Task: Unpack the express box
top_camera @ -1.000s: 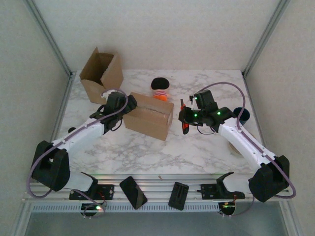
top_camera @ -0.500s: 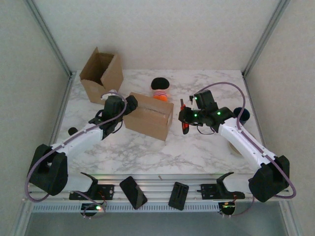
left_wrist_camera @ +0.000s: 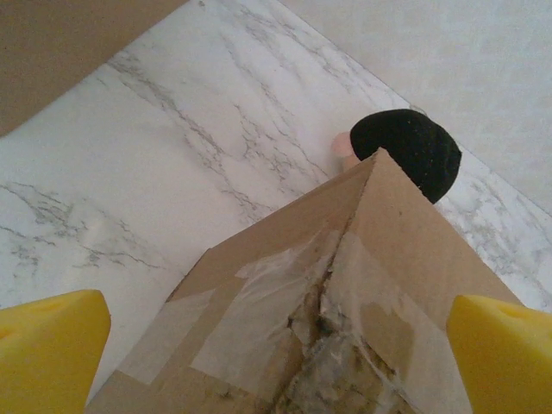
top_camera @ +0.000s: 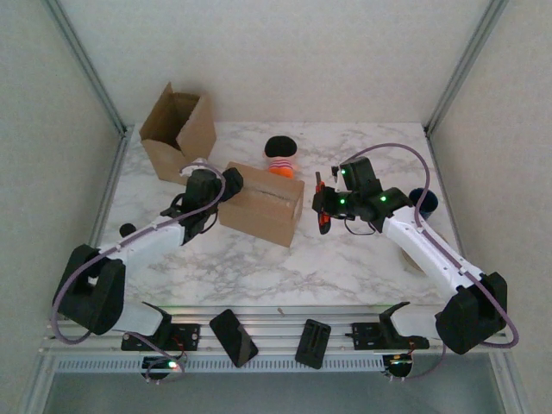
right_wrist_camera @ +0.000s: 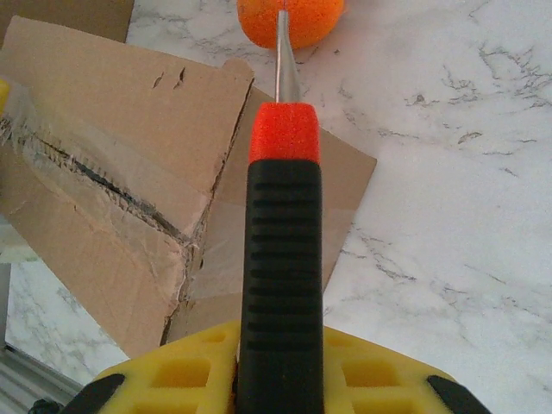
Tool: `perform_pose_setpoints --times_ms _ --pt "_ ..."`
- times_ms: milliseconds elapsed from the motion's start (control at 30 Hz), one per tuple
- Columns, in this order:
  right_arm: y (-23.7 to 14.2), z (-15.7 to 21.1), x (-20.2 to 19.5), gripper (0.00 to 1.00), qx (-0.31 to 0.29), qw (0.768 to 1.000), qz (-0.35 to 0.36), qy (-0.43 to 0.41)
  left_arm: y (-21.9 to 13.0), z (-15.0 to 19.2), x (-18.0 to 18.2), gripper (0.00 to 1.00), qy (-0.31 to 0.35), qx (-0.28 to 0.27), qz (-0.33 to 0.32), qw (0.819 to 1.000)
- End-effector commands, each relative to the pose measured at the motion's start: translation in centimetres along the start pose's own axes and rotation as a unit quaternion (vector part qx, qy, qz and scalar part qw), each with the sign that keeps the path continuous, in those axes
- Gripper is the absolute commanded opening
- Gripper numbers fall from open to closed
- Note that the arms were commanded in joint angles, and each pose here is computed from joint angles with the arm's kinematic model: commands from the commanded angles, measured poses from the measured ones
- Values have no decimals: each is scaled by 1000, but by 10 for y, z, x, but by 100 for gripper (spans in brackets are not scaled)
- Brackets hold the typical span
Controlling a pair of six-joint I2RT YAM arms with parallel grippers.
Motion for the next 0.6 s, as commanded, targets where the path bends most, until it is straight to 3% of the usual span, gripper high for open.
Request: perform_pose_setpoints --times_ms 0,567 --pt "3 2 3 0 2 1000 -11 0 5 0 5 100 -5 -10 3 1000" --pt "0 10 12 0 11 999 -41 4 19 23 42 100 -4 11 -65 998"
Point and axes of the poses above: each hand's point on the last joint's axis, 136 mm out from that joint toward the fingers, its own y axis out along the fingers, its own x axis along the line the jaws close on, z = x × y, the point moved 5 cm from there along -y, back along the fingers, and after that the axes turned 11 degrees about -y, right-handed, at the moved point
